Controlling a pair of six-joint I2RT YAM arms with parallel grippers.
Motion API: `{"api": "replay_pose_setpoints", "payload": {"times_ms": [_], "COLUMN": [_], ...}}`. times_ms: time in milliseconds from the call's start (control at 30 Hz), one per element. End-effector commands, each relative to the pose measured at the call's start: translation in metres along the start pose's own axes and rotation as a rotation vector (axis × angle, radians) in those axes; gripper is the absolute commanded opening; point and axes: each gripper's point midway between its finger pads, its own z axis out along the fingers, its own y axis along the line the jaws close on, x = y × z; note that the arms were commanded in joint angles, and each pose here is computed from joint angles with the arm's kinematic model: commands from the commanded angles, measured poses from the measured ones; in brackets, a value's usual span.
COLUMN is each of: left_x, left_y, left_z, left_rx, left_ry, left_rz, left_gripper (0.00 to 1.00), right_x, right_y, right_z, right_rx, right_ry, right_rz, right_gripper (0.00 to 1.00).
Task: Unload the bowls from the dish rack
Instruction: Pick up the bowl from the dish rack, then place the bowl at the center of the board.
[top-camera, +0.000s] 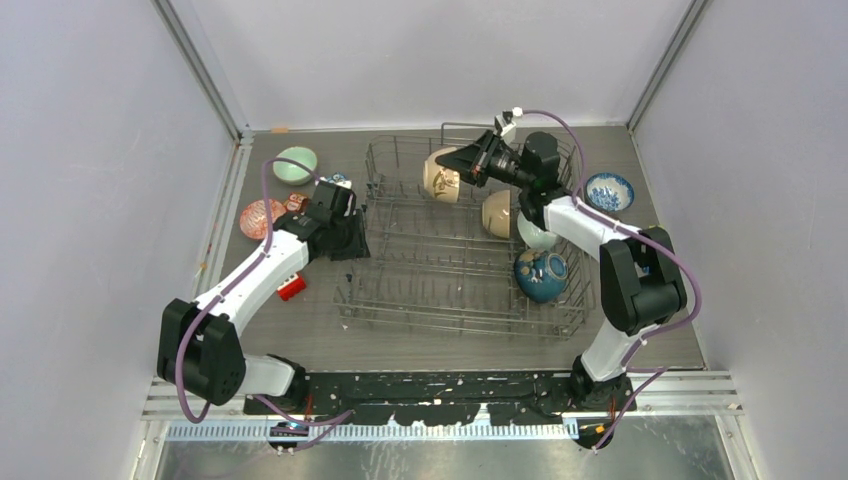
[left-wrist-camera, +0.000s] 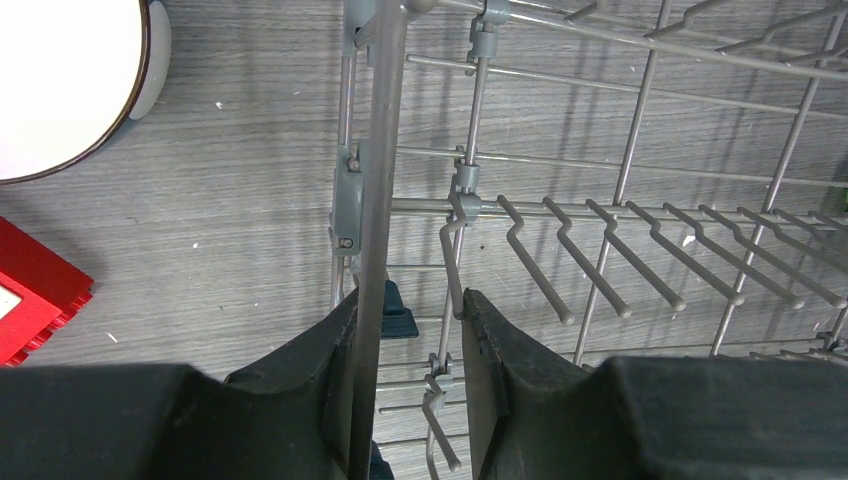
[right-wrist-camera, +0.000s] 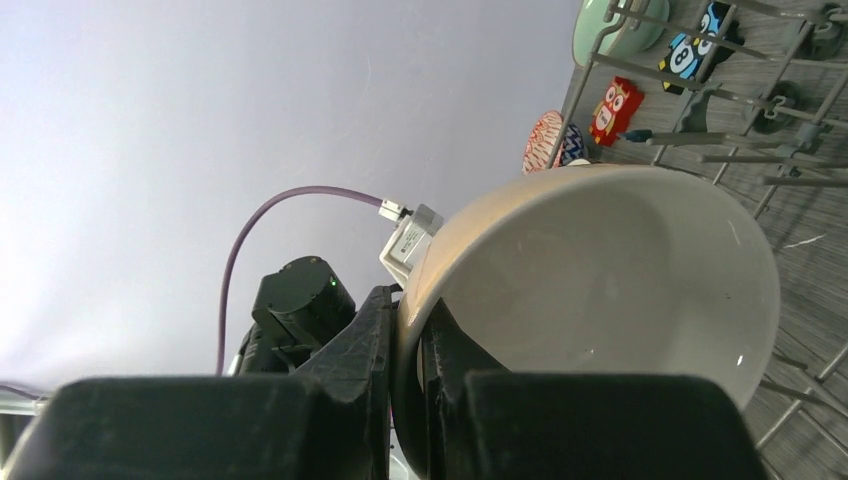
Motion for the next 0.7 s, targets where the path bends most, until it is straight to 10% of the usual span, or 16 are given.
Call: {"api": "replay_pose_setpoints", "payload": {"times_ms": [0, 333, 667], "left_x": [-0.001, -0.014, -0.042], "left_y": [0.009, 0.002, -0.017], "left_z": [0.01, -0.004, -0.044], "left_rx": [-0.06, -0.043, 0.023], "left_ry": [-0.019, -0.046, -0.125], "left_rz": [-0.028, -0.039, -0.045], "left_gripper": [0.0, 0.03, 0.56], "right_x": [-0.009, -0.004, 0.049], "right_y": [0.087, 0.155, 0.19], "right_z": [-0.012, -0.034, -0.054], "right_rx": [-0.184, -0.239, -0.033], "right_ry": [-0.02, -0.032, 0.041], "right_rz": [-0.142, -0.258, -0.592], "right_gripper": [0.01, 0.01, 0.01]}}
